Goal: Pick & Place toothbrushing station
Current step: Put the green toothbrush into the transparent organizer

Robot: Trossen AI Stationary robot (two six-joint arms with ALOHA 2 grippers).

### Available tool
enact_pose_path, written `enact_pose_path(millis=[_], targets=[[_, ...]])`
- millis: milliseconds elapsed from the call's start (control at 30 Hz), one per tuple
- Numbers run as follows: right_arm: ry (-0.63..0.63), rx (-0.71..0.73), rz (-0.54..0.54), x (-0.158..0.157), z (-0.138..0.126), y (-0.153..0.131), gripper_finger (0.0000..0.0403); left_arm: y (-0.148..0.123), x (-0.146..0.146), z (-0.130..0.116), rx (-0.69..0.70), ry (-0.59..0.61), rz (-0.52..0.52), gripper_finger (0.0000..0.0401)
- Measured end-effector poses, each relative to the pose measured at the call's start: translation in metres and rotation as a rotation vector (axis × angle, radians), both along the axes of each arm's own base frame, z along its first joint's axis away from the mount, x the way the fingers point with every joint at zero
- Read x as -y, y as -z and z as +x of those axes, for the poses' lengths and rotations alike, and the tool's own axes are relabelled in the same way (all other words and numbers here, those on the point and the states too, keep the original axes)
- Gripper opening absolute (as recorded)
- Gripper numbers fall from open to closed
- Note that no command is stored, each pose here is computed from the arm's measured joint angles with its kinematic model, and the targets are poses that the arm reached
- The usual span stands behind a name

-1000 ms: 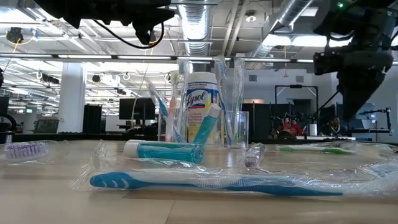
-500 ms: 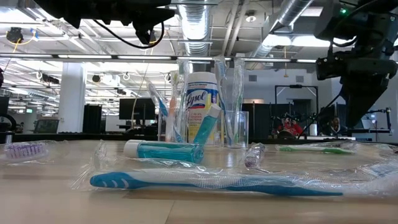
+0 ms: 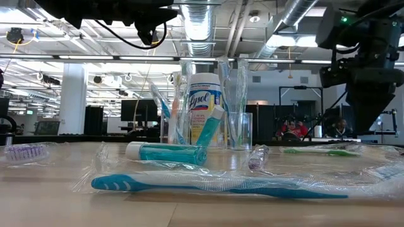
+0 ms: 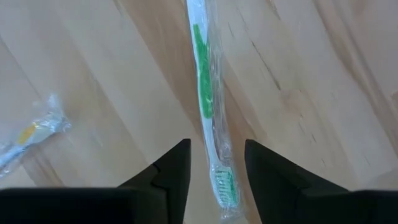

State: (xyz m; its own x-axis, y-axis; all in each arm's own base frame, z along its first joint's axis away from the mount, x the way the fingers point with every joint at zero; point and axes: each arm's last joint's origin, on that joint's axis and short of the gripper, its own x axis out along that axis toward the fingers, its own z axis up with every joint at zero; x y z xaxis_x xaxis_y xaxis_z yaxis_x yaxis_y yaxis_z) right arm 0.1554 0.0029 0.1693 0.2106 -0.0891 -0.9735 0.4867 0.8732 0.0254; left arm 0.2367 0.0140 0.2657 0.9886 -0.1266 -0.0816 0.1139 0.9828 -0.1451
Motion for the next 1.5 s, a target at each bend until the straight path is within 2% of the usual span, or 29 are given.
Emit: enact_pose_path(millis=[733, 1100, 1267, 1400, 1500], targets=[[0.003, -0.131, 0.01, -0.001, 0.009, 0.019, 0.0163, 0.0, 0.002, 0.0, 0.0, 0.007, 0.0, 0.0131], [0.001, -0.122, 0.01, -0.001, 0.009, 0.02, 0.0123, 0.0, 0.002, 0.0, 0.0, 0.006, 0.0, 0.0131], [0.004, -0.1, 0.017, -0.001, 0.008, 0.027, 0.0117, 0.0, 0.002, 0.0, -0.001, 0.007, 0.0, 0.0131], [0.017, -0.132, 0.02, -0.001, 0.004, 0.028, 0.0111, 0.0, 0.002, 0.0, 0.0, 0.007, 0.0, 0.0131], [0.023, -0.145, 0.02, -0.001, 0.003, 0.028, 0.0092, 0.0, 0.002, 0.0, -0.001, 0.007, 0.0, 0.0131]])
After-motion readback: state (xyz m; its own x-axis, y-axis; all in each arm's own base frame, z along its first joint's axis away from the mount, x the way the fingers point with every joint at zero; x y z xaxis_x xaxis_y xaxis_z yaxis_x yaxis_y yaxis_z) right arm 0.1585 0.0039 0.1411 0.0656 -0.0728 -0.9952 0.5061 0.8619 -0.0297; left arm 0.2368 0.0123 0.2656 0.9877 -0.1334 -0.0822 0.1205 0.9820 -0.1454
